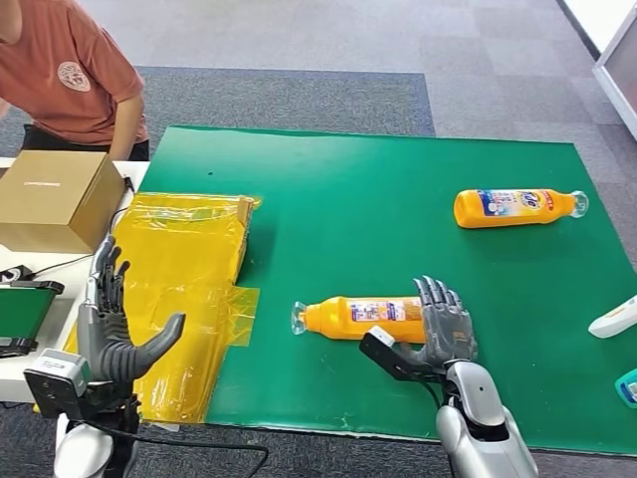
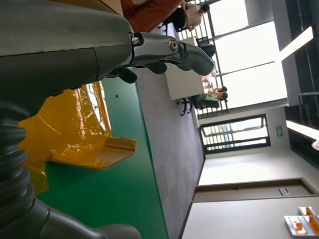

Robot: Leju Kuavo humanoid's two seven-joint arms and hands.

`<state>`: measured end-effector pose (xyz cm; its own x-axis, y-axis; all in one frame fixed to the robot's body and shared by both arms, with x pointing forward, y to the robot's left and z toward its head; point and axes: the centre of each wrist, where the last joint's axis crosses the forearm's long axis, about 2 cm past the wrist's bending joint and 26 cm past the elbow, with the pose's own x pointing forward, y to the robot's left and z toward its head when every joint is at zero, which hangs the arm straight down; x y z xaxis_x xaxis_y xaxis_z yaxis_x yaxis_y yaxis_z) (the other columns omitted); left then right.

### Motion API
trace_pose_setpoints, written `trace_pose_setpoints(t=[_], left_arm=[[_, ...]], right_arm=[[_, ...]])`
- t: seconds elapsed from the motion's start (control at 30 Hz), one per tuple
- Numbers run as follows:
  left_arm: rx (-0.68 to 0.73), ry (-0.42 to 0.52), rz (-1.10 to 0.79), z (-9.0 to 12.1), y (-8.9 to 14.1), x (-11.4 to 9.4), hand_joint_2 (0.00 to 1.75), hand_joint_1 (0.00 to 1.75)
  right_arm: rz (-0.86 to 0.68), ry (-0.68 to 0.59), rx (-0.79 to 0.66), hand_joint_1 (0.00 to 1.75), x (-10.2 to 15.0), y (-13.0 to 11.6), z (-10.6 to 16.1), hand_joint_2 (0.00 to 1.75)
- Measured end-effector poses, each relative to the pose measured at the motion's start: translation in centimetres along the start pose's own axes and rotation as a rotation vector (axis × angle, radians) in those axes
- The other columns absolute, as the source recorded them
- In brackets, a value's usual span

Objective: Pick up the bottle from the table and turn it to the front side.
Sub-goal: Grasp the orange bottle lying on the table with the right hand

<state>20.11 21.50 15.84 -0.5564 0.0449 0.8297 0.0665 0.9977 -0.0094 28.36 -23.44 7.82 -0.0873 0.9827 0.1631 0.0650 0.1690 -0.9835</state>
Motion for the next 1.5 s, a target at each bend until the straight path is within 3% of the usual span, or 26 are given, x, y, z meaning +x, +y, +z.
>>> trace_pose_setpoints(t=[0.27, 0.77, 0.8, 0.93, 1.17, 1.4, 1.5], left_arm=[[-0.019, -0.029, 0.006, -0.2, -0.3, 0.4, 1.75, 0.0], [-0.033, -0.063, 0.014, -0.5, -0.1, 0.6, 1.75, 0.0], [-0.034, -0.064, 0.014, -0.5, -0.1, 0.6, 1.75, 0.0], [-0.039, -0.073, 0.019, -0.7, -0.1, 0.7, 1.75, 0.0], [-0.052, -0.077, 0.026, -0.8, -0.2, 0.7, 1.75, 0.0], [-0.063, -0.084, 0.019, -0.5, 0.1, 0.9, 1.75, 0.0], [-0.069, -0.098, 0.017, -0.3, 0.2, 1.0, 1.75, 0.0]], right_arm=[[0.051, -0.033, 0.049, 0.0, -0.1, -0.1, -1.4, 1.75], [0.265, -0.206, 0.144, 0.0, -0.2, -0.3, -3.5, 1.75], [0.271, -0.211, 0.146, 0.04, -0.2, -0.4, -3.6, 1.75], [0.3, -0.243, 0.175, 1.75, -0.2, -0.5, -4.3, 1.75], [0.162, -0.272, 0.199, 1.75, -0.5, -0.8, -4.4, 1.75], [-0.422, -0.296, 0.271, 1.75, -1.0, -2.5, -3.0, 1.75], [-0.64, -0.332, 0.238, 1.75, -1.3, -3.8, -2.9, 1.75]])
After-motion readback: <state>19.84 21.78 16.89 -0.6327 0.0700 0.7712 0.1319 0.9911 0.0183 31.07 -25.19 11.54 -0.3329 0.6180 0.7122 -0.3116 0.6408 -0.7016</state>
